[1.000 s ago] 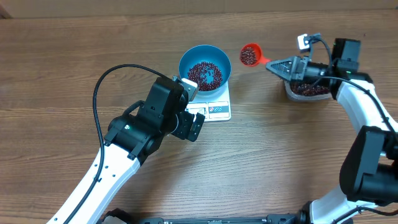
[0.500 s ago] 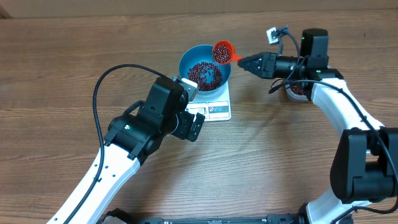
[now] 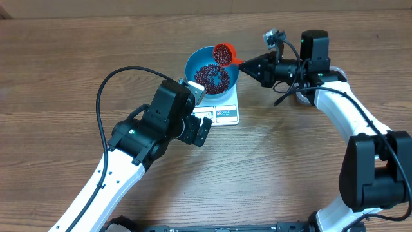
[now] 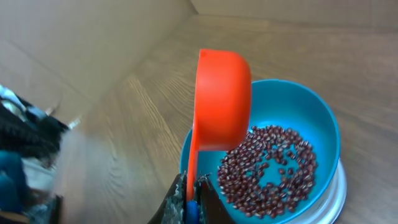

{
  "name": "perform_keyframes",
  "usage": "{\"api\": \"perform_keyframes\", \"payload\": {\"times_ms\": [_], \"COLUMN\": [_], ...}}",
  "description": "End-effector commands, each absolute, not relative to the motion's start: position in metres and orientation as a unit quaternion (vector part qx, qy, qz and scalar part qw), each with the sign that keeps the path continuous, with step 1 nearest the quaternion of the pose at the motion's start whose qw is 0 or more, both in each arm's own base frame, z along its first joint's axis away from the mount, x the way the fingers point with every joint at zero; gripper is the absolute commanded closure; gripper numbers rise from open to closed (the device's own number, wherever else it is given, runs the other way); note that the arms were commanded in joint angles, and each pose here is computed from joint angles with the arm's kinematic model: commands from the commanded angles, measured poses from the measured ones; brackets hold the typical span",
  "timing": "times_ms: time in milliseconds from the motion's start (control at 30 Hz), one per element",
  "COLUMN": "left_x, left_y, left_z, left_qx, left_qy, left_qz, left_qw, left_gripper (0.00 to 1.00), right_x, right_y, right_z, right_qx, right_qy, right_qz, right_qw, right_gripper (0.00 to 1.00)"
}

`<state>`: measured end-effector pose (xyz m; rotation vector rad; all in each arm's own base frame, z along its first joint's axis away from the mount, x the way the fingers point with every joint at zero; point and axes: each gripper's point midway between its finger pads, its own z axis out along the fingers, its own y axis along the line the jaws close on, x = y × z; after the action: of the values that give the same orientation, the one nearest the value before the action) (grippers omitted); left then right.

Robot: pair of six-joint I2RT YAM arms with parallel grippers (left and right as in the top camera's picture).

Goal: Scoop item into bowl and weigh 150g on scale
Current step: 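Tilt the scoop with the right gripper to pour beans into the bowl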

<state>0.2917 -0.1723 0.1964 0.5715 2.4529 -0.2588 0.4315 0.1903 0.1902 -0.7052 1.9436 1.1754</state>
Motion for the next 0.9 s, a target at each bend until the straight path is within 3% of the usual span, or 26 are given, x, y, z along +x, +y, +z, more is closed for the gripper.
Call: {"api": "perform_keyframes", "payload": {"times_ms": [0,867], "left_x": [0.291,0.291], "left_y": [-0.172,-0.173], "left_z": [0.193,0.193], "left_qx": [0.222,0.224], "left_qy": [0.924,0.924], "left_qz": [-0.097,-0.097], "left_qw": [0.296,0.295], "left_gripper": [0.0,0.0], "right_x": [0.432,0.443], "right_y": [0.192,0.19], "right_z": [0.187,0.192], "right_qx": [-0.34,-0.534], "right_qy": [0.732,0.603], "right_qz": [0.426,0.263], "right_qw": [0.409,0.532], "right_gripper": [0.96,0.96]}}
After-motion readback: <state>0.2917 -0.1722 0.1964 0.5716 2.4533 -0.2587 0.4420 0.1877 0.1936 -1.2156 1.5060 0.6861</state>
